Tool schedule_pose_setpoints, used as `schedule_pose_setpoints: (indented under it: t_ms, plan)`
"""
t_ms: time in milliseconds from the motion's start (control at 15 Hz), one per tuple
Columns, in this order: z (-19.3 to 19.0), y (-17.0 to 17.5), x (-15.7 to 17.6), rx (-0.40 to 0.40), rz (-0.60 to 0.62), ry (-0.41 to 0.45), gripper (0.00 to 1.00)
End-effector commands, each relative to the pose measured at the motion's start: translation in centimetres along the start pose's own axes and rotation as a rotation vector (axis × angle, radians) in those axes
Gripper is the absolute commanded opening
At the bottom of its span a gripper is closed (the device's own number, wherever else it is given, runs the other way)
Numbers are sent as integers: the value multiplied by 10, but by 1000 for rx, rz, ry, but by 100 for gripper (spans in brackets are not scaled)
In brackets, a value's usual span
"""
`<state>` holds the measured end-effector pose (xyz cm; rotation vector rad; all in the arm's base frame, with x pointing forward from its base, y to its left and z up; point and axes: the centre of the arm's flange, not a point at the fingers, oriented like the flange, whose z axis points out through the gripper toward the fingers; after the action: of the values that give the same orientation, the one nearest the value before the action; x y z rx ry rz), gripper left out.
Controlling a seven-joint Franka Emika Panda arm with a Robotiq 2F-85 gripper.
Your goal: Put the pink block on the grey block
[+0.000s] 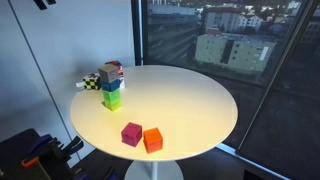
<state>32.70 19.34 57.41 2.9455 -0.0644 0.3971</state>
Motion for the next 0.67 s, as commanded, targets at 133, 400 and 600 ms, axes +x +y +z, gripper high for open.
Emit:
schedule_pose_setpoints:
  t_ms: [133, 400, 600]
  plan:
    - [-1, 0, 0, 0, 0, 2, 100]
    - [0, 2, 2, -2, 1, 7, 100]
    - [-2, 12, 12, -1, 25, 13, 100]
